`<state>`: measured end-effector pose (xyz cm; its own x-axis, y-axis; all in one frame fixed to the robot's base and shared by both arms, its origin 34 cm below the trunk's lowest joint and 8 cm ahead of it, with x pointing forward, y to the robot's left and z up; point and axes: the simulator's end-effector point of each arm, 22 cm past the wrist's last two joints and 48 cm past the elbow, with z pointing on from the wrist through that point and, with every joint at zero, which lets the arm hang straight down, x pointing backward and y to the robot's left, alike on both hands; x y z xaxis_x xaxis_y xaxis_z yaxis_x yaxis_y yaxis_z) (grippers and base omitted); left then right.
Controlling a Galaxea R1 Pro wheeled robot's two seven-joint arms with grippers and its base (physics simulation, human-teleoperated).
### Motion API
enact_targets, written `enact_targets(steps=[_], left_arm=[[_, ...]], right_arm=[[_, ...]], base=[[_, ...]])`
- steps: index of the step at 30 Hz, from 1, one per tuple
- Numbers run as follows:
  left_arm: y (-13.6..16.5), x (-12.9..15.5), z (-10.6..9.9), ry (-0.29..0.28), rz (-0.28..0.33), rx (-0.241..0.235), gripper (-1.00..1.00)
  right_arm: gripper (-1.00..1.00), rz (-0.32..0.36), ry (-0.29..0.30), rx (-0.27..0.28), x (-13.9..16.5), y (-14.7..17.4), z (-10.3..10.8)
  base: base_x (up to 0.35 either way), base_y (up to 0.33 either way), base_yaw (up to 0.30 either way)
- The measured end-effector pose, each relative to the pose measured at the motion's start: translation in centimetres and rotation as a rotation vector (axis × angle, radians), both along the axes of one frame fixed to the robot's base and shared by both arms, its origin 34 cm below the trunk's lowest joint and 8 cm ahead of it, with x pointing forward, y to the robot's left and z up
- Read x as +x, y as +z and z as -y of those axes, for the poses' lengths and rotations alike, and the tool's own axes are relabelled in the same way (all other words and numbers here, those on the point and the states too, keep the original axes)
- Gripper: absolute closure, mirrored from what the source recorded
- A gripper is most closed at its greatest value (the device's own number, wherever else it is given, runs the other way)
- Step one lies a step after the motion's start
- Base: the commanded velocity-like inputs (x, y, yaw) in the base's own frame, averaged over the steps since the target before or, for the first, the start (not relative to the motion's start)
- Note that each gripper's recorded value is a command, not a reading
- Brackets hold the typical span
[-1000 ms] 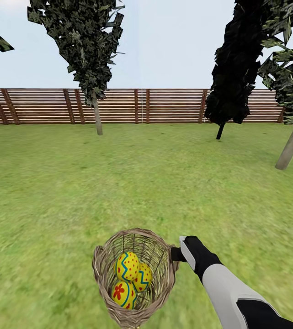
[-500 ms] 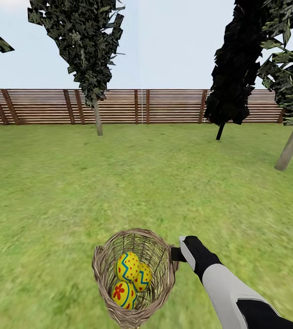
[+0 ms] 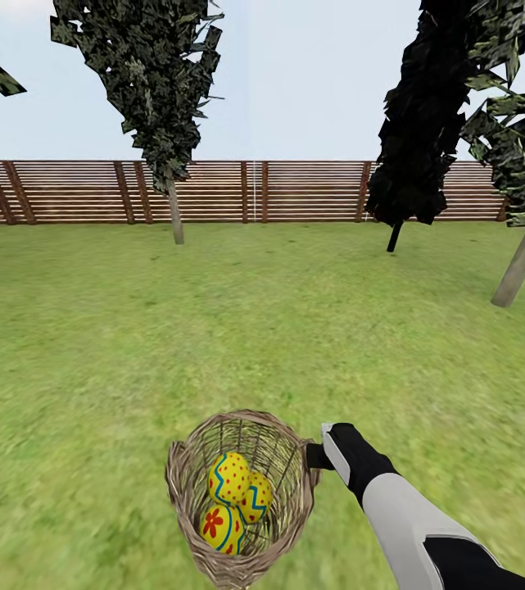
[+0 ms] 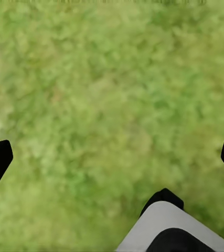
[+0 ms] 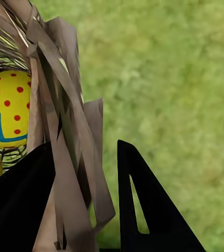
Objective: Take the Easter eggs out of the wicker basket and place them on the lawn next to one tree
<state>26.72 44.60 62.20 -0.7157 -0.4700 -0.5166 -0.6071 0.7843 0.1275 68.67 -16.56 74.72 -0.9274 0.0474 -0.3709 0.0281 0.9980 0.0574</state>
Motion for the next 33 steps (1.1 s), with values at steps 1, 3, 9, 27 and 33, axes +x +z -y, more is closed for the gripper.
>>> enact_targets(steps=[1, 3, 9, 27, 33], left_arm=[[0.1, 0.0, 0.0, 0.0, 0.0, 0.0, -1.0], [0.4, -0.1, 0.0, 0.001, -0.001, 0.0, -1.0], [1.1, -0.2, 0.0, 0.002, -0.003, 0.001, -1.0], [3.2, -0.7, 0.0, 0.001, -0.004, 0.001, -1.0], [3.8, -0.8, 0.0, 0.001, -0.003, 0.0, -1.0]], right_arm=[[1.0, 0.0, 0.0, 0.0, 0.0, 0.1, 0.0], [1.0, 0.0, -0.001, 0.001, -0.1, 0.4, 0.0], [1.0, 0.0, 0.0, 0.001, -0.2, 1.1, 0.0], [1.0, -0.002, 0.0, 0.001, -0.6, 3.1, 0.0], [1.0, -0.002, 0.001, 0.0, -0.8, 3.7, 0.0]], base=[[0.0, 0.0, 0.0], [0.0, 0.0, 0.0], [0.0, 0.0, 0.0], [0.0, 0.0, 0.0], [0.0, 0.0, 0.0]])
